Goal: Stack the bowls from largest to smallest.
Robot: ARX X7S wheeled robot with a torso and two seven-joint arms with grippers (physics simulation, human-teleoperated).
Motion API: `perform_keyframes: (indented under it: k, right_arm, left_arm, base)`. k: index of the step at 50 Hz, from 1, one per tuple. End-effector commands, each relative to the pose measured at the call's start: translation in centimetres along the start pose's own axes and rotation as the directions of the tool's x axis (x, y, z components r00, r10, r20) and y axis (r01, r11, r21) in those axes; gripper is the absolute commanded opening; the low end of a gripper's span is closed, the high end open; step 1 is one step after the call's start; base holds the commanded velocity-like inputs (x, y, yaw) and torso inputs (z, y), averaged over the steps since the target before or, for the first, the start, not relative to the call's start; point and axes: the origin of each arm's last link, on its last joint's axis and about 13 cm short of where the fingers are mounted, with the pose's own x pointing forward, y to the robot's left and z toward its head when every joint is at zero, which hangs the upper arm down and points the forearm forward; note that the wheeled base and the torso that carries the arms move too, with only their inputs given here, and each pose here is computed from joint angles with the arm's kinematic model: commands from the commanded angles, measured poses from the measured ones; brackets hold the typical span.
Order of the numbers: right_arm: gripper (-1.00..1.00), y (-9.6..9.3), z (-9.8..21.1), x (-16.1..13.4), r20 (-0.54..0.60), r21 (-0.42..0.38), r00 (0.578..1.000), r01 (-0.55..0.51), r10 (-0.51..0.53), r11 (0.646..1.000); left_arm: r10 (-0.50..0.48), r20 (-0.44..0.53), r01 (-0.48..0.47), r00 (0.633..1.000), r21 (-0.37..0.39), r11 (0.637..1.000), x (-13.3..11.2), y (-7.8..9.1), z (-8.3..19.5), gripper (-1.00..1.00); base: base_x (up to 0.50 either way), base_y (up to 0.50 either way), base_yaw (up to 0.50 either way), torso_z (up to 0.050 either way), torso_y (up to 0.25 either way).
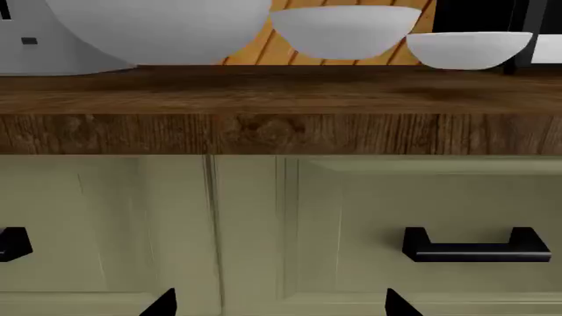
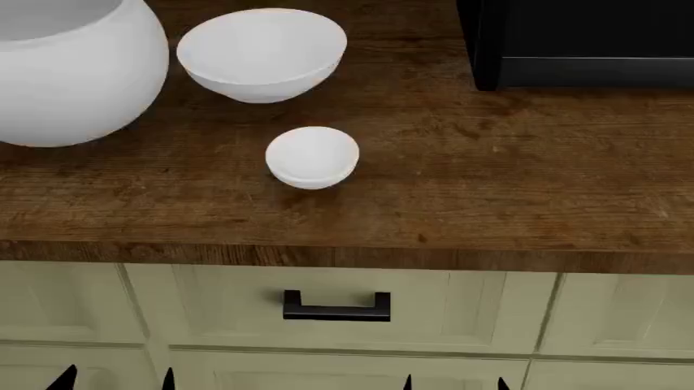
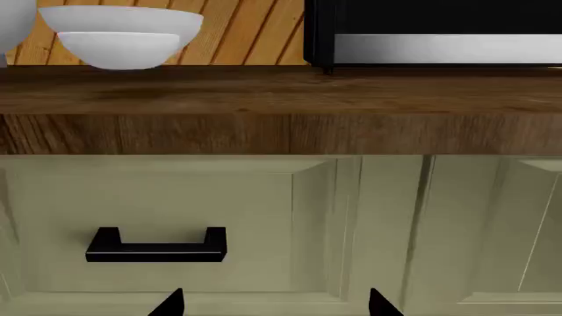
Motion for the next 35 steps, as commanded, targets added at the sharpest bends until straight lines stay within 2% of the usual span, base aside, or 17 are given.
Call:
perform_keyframes:
  k: [1,15,23,35]
  right_arm:
    - [1.0,0.03,0.04,-0.06,0.0,0.0,1.0,0.0,0.0,1.0]
    - [1.0,-0.46,0.19,-0.69,0.017,-0.022,0.999,0.029,-0.029,0.999]
    - [1.0,-0.44,0.21,-0.54,0.023,-0.026,0.999,0.032,-0.031,0.999]
    - [1.0,-0.43,0.22,-0.58,0.022,-0.035,0.999,0.03,-0.029,0.999]
  left_arm:
    - [0.0,0.0,0.0,1.0,0.0,1.0,-0.06,0.02,0.03,1.0]
    - [-0.003,-0.032,0.005,0.999,0.051,0.999,0.35,-0.32,-0.15,1.0]
    - [-0.024,0.002,0.024,1.0,0.013,1.0,0.25,-0.26,-0.11,1.0]
    - [-0.037,0.023,0.037,0.999,0.023,0.999,0.01,-0.29,0.2,1.0]
  base:
    - [0.0,0.0,0.0,0.0,0.0]
    - [0.0,0.0,0.0,0.0,0.0]
    - [0.0,0.0,0.0,0.0,0.0]
    - [0.0,0.0,0.0,0.049,0.0]
